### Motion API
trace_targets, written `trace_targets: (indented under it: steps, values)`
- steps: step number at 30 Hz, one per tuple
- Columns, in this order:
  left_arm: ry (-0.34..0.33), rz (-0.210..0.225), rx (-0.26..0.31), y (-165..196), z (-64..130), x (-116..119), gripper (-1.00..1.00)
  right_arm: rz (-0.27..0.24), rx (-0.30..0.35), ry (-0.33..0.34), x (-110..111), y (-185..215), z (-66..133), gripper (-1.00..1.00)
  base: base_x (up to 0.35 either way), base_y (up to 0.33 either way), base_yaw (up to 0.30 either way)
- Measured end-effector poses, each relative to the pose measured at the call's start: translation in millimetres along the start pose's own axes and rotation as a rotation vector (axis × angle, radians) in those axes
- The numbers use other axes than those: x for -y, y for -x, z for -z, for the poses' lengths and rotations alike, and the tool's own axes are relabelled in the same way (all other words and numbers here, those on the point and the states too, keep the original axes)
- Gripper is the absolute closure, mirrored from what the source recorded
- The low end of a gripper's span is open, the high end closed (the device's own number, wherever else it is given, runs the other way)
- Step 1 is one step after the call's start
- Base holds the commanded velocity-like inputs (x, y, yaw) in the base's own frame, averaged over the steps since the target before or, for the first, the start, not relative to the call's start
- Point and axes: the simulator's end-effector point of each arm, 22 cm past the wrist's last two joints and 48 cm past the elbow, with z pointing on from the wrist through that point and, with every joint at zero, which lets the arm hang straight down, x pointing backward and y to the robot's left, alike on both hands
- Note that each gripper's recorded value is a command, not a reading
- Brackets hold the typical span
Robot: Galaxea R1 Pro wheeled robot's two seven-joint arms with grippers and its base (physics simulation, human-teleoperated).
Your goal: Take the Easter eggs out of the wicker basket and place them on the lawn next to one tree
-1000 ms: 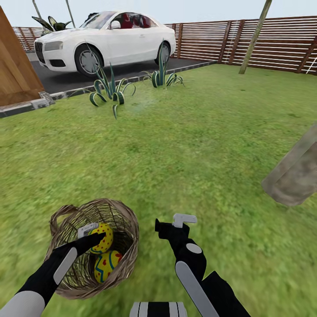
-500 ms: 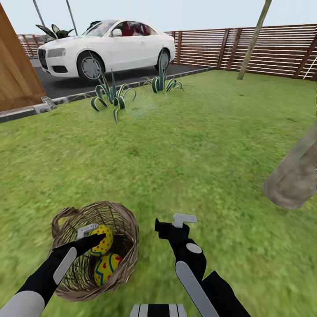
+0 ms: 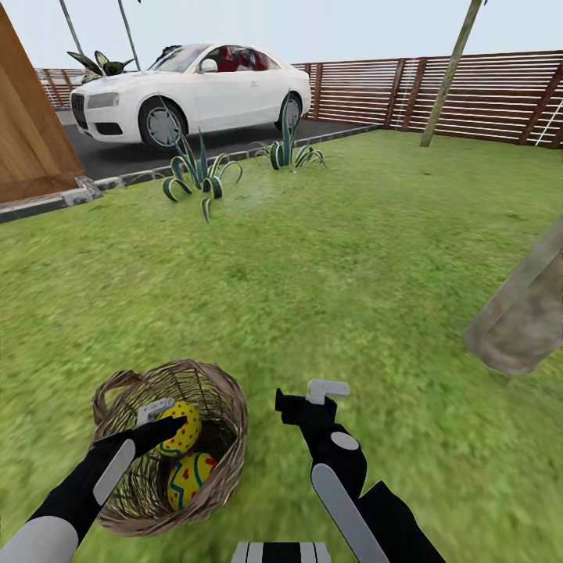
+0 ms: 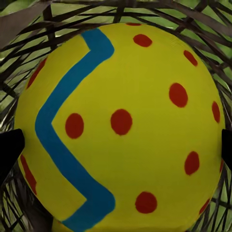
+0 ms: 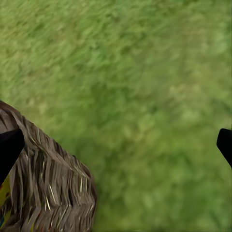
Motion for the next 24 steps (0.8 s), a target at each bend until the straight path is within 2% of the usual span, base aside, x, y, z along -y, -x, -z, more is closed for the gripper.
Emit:
trace_targets:
  steps: [14,24]
  values:
    - [0.003,-0.002,0.006,3,0.6,-2,1.0,0.0,-0.001,0.0,0,0,0.0,-1.0,-0.052,0.0,0.0]
    - [0.001,-0.002,0.006,11,9.5,3,1.0,0.0,0.004,0.001,-4,12,6.2,-1.0,-0.001,0.0,0.0]
